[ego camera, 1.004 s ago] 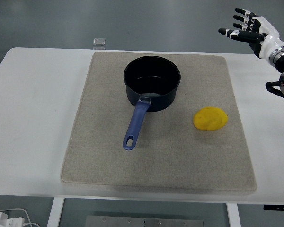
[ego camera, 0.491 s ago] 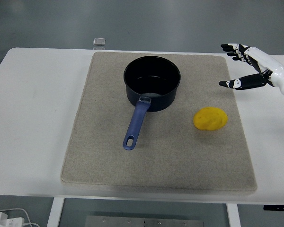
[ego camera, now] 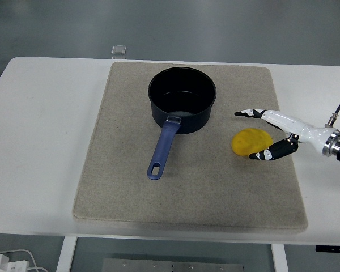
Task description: Put the potato in the blue pot
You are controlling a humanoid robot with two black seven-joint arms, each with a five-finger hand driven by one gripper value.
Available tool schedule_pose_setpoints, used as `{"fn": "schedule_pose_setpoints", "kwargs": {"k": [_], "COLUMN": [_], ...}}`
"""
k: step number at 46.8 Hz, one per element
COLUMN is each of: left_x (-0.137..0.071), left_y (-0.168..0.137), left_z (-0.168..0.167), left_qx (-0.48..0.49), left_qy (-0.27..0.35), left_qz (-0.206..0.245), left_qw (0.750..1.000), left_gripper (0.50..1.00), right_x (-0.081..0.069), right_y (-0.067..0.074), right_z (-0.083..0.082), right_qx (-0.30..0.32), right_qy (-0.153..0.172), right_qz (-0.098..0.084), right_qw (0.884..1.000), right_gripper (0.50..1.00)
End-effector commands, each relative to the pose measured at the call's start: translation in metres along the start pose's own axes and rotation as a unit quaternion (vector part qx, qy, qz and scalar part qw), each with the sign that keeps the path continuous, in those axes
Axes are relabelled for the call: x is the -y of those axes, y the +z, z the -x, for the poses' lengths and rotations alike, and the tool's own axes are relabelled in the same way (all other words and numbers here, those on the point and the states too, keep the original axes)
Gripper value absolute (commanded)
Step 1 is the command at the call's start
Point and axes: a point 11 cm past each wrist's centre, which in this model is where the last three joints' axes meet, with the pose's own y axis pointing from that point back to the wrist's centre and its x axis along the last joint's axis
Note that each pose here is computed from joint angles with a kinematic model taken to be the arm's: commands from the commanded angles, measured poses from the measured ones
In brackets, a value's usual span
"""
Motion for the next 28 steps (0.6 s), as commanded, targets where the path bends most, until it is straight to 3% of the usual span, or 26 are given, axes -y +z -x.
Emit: {"fn": "schedule_pose_setpoints", "kwargs": {"k": [1, 17, 28], "left_x": [0.0, 0.0, 0.0], "left_y": [0.0, 0.0, 0.0], "left_z": [0.0, 0.0, 0.0], "left_qx": [0.0, 0.0, 0.0], "left_qy": [0.0, 0.0, 0.0], "left_qz": [0.001, 0.0, 0.0], "left_qw": [1.0, 1.0, 1.0], "left_gripper": [1.0, 1.0, 1.0], "right_x": [0.005, 0.01, 0.011], "right_y": [-0.003, 0.01, 0.013], "right_z": [0.004, -0.001, 0.002], "right_qx": [0.001, -0.01, -0.013], "right_qy": [-0.005, 0.0, -0.007], "right_qz": [-0.005, 0.013, 0.016], "right_qw": [1.0, 1.0, 1.0], "right_gripper": [0.944, 0.942, 0.94]}}
